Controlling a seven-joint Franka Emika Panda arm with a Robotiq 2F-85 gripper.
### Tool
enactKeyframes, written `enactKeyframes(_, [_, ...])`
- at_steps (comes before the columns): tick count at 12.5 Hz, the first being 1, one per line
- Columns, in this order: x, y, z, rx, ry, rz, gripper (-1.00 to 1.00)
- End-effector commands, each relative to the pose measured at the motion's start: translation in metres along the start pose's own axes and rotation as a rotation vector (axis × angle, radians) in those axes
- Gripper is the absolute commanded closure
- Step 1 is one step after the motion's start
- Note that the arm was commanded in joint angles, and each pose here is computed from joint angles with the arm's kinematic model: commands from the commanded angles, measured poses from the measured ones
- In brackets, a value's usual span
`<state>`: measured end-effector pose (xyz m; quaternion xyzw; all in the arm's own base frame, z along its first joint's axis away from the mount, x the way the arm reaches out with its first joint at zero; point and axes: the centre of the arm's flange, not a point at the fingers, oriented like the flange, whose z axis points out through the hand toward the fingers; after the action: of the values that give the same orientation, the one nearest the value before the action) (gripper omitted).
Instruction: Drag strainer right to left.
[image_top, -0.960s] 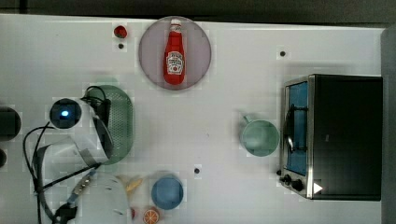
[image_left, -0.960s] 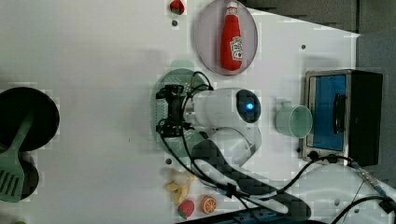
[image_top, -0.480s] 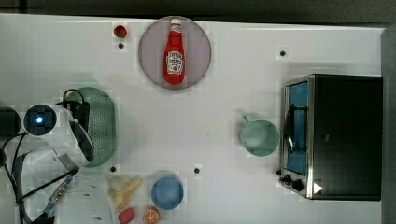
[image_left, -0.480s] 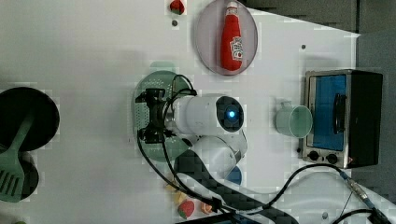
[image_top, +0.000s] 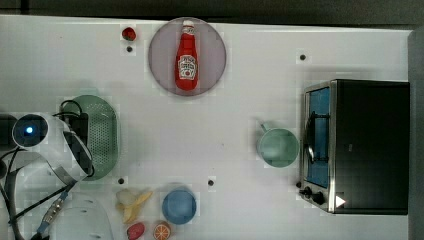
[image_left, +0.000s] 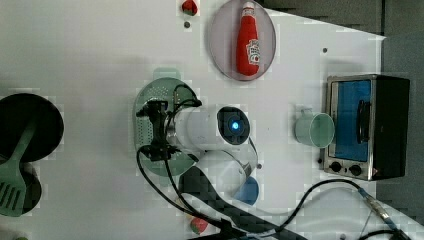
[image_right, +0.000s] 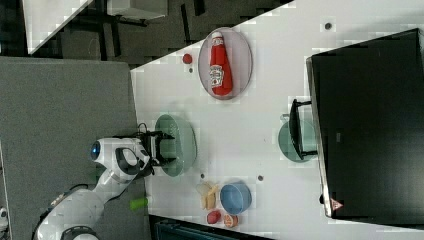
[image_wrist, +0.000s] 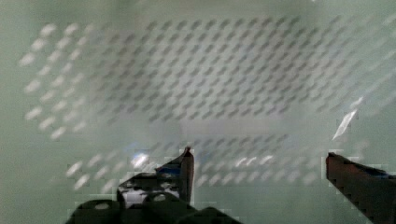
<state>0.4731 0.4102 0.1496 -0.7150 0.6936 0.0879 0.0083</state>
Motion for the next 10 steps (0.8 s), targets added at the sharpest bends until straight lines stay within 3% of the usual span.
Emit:
enactKeyframes(1, [-0.012,-0.010,-0.105,0.050,-0.001,-0.124,-1.00])
enactKeyframes(6, [0.053,-0.003,-0.269,0.019,0.109,-0.458,-1.00])
enactKeyframes(10, [0.171,0.008,-0.403,0.049,0.136,-0.603,-1.00])
